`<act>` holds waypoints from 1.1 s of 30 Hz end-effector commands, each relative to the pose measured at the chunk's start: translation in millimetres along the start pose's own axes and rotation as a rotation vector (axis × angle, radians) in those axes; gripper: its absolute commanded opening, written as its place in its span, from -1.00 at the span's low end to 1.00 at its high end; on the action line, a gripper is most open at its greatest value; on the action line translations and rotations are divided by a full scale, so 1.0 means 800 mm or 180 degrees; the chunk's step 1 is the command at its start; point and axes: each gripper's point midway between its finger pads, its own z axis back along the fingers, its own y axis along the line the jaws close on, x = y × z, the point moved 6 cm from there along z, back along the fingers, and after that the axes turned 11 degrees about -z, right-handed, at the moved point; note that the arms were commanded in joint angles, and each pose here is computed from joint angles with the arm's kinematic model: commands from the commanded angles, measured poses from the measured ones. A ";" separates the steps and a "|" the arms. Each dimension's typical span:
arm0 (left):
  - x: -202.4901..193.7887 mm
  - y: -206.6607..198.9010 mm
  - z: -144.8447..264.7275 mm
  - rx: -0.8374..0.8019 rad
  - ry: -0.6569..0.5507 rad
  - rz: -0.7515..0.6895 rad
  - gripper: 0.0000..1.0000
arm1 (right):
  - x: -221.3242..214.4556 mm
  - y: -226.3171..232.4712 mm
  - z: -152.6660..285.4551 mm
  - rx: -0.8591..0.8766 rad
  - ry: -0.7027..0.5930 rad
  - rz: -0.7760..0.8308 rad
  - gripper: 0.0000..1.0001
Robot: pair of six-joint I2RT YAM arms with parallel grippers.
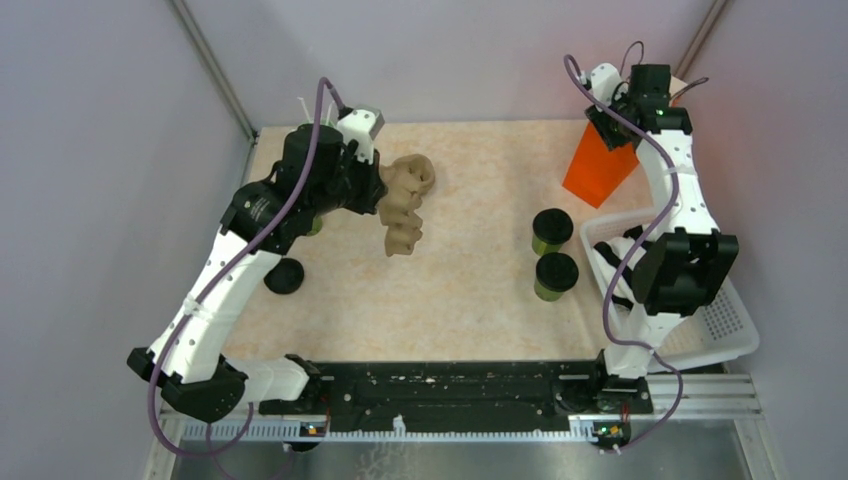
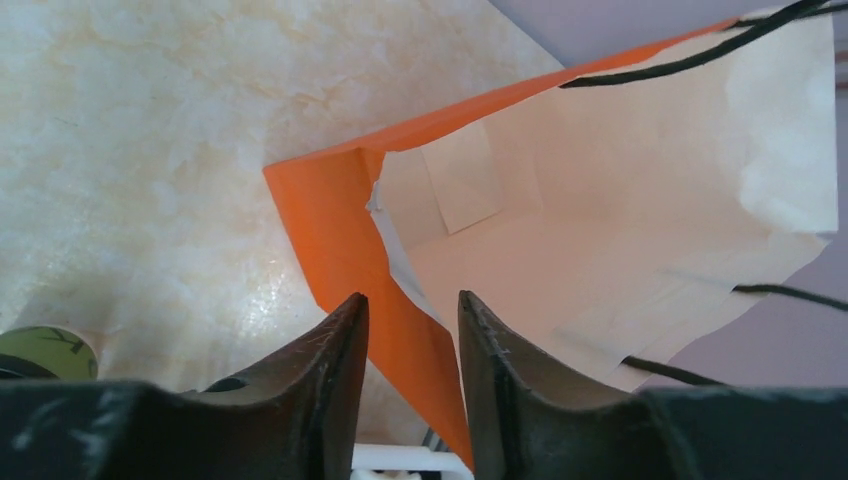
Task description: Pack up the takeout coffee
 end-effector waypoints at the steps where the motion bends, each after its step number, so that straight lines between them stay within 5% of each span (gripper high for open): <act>1: 0.022 0.002 0.010 0.0042 -0.0241 -0.0055 -1.00 | 0.029 -0.009 0.009 0.0047 -0.0356 0.0147 -0.33; 9: 0.020 0.000 0.011 0.0006 -0.0261 -0.0036 -1.00 | 0.059 0.030 0.013 0.0326 -0.0577 0.0134 -1.00; 20: 0.019 0.002 0.033 0.0064 -0.0386 0.0035 -1.00 | 0.110 0.160 0.027 0.0783 -0.0750 0.0295 -1.00; 33: 0.001 0.058 0.107 0.1386 -0.0499 0.0503 -1.00 | 0.112 0.377 0.147 0.1259 -0.0416 0.0346 -1.00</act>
